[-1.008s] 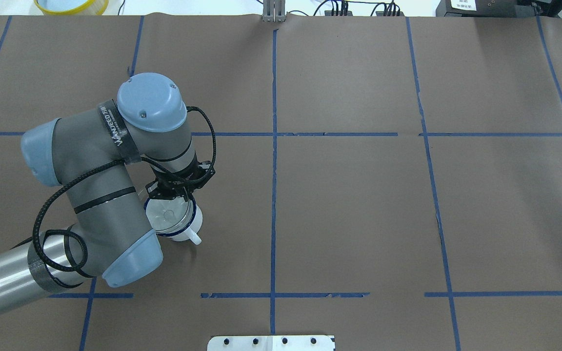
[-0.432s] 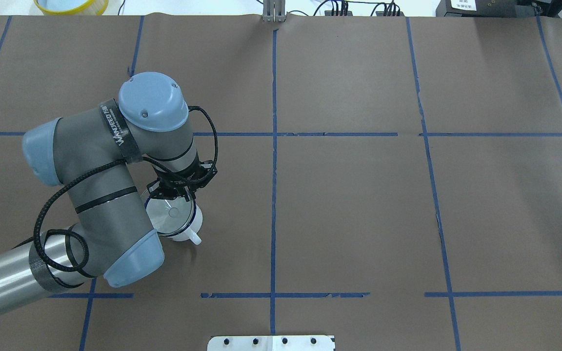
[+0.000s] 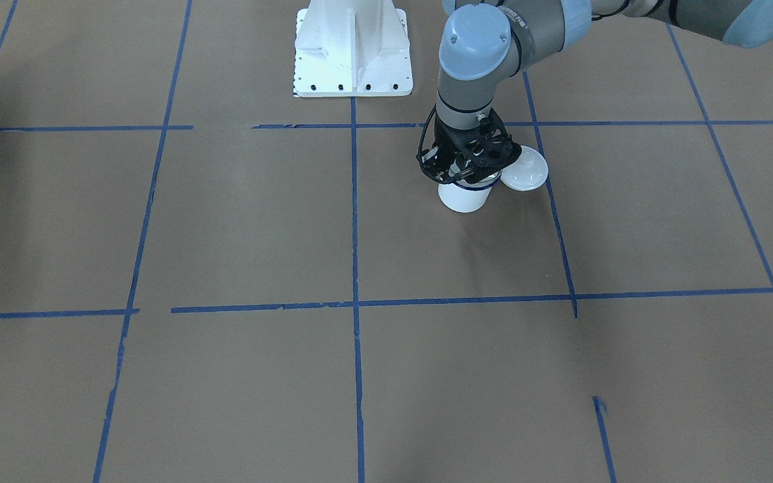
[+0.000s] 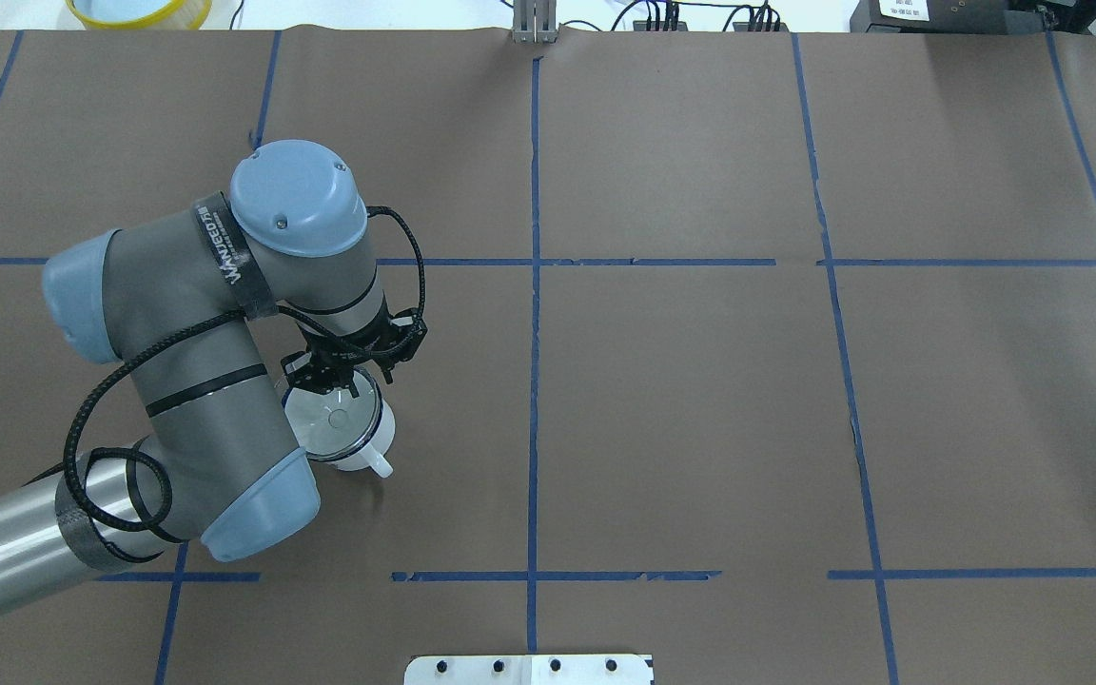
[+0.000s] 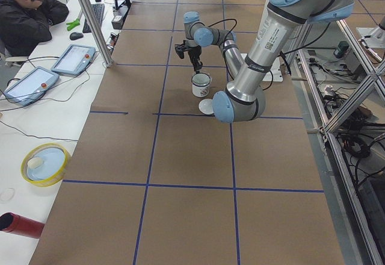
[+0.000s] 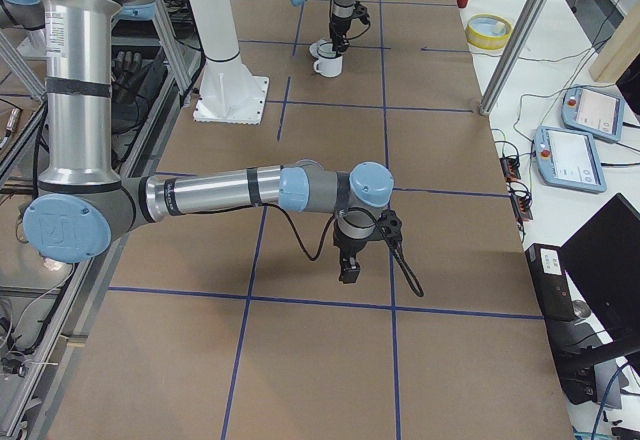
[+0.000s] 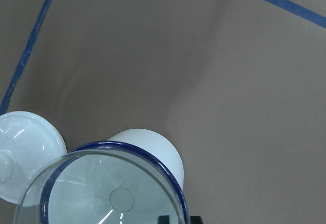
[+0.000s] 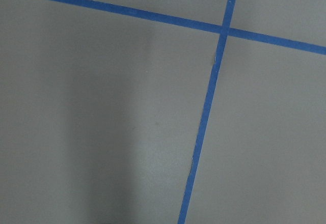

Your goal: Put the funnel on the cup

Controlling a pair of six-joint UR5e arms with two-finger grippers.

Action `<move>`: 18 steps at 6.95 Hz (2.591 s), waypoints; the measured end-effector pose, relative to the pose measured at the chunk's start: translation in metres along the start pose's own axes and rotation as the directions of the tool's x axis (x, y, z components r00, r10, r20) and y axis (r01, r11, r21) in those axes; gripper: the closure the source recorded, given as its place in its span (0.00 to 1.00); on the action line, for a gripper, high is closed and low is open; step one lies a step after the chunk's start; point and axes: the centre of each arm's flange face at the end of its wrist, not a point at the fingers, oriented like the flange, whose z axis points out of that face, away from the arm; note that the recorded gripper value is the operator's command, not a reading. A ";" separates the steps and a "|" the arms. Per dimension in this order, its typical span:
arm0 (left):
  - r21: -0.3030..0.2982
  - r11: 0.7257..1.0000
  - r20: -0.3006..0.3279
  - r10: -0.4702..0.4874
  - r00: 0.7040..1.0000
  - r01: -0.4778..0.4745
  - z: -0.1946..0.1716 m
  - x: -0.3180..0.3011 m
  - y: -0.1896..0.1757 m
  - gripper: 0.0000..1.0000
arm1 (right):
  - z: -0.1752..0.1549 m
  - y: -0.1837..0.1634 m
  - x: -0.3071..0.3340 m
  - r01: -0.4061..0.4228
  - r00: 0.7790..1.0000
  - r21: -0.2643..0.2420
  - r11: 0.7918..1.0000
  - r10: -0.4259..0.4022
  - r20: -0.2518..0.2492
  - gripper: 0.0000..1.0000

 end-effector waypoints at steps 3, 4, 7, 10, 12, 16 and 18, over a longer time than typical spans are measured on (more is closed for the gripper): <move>0.070 0.990 -0.079 0.124 0.989 -0.119 -0.050 -0.040 -0.016 0.00 | 0.000 0.000 0.000 0.000 1.000 0.000 1.000 0.000 0.000 0.00; 0.122 0.972 -0.102 0.213 0.972 -0.200 -0.079 -0.073 -0.037 0.00 | 0.000 0.000 0.000 0.000 1.000 0.000 1.000 0.000 0.000 0.00; 0.185 0.871 -0.048 0.470 0.882 -0.454 -0.136 -0.209 -0.152 0.00 | 0.000 0.000 0.000 0.000 1.000 0.000 1.000 0.000 0.000 0.00; 0.152 0.786 0.079 0.595 0.800 -0.599 -0.149 -0.435 -0.285 0.00 | 0.000 0.000 0.000 0.000 1.000 0.000 1.000 0.000 0.000 0.00; 0.107 0.747 0.103 0.648 0.754 -0.656 -0.126 -0.575 -0.341 0.00 | 0.000 0.000 0.000 0.000 1.000 0.000 1.000 0.000 0.000 0.00; 0.077 0.762 0.082 0.638 0.765 -0.644 -0.089 -0.655 -0.345 0.00 | 0.000 0.000 0.000 0.000 1.000 0.000 1.000 0.000 0.000 0.00; 0.069 0.781 0.065 0.617 0.784 -0.620 -0.081 -0.661 -0.346 0.00 | 0.000 0.000 0.000 0.000 1.000 0.000 1.000 0.000 0.000 0.00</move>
